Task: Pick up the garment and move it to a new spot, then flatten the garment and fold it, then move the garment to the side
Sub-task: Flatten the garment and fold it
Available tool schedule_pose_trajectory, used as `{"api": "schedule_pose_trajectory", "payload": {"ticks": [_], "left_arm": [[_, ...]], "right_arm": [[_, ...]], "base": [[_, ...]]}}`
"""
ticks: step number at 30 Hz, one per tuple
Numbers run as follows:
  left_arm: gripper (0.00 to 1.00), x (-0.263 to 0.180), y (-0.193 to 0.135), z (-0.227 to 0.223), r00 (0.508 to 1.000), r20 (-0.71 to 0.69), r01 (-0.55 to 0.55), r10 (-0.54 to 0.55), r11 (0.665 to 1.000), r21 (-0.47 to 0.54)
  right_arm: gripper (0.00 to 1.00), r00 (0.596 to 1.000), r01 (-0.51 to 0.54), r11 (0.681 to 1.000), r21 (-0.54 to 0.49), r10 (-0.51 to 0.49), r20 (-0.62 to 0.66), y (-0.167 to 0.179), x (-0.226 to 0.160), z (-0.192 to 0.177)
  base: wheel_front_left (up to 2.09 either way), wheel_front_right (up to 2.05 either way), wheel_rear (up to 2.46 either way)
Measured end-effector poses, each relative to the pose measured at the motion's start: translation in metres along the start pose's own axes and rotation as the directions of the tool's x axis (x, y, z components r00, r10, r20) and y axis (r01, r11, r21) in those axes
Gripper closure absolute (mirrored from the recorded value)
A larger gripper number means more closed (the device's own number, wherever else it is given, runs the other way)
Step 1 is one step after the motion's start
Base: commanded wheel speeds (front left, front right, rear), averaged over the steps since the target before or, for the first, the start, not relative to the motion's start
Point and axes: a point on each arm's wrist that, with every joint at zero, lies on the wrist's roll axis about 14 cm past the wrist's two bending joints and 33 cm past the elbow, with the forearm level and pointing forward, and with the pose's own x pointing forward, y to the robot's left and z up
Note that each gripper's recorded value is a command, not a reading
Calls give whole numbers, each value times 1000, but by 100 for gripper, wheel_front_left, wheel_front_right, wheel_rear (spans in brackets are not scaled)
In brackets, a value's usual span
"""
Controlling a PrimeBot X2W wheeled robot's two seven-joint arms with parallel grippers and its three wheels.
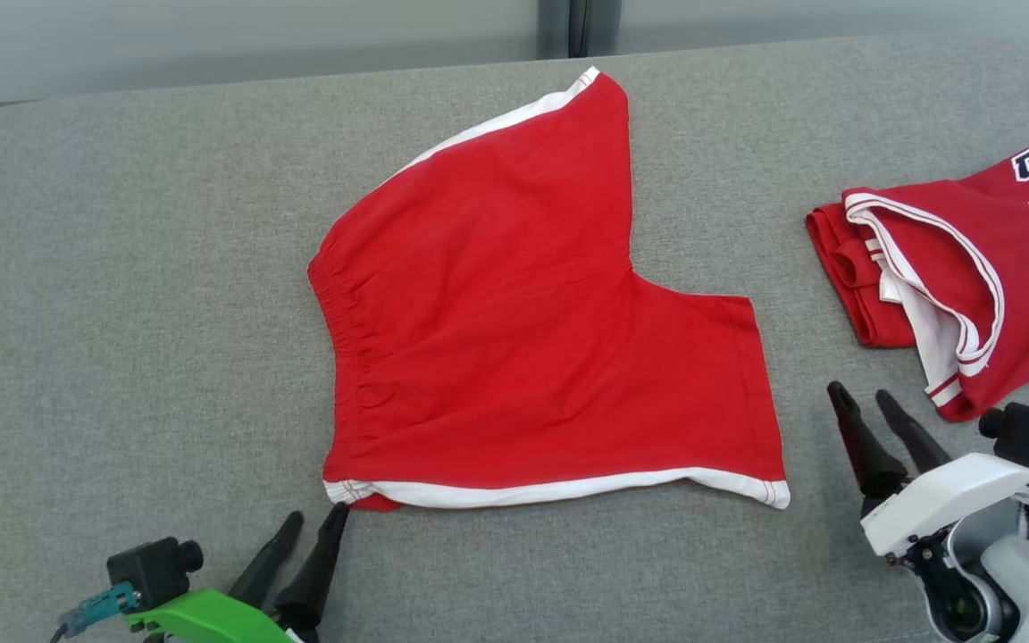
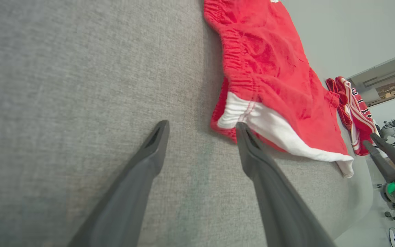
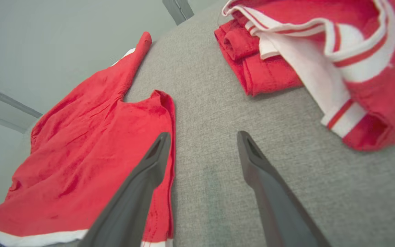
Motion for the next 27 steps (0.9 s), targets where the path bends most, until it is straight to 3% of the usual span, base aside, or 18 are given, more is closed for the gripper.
{"api": "schedule_pose_trajectory", "payload": {"ticks": [5, 13, 18, 27], "left_arm": [[0, -13, 17, 27, 994, 101, -39, 29, 994, 97], [0, -25, 18, 70, 967, 251, -71, 31, 986, 151], [0, -34, 9, 84, 954, 300, -76, 6, 972, 223], [0, -61, -8, 132, 879, 475, -122, -34, 948, 295]], "right_arm": [[0, 997, 15, 969, -246, 5, 78, -9, -5, 34], [0, 945, 77, 917, -392, 58, 321, 9, -18, 108], [0, 933, 101, 887, -450, 73, 353, 13, -33, 110], [0, 916, 110, 883, -456, 88, 391, 26, -53, 101]], "base": [[0, 0, 0], [0, 0, 0], [0, 0, 0], [0, 0, 0]]}}
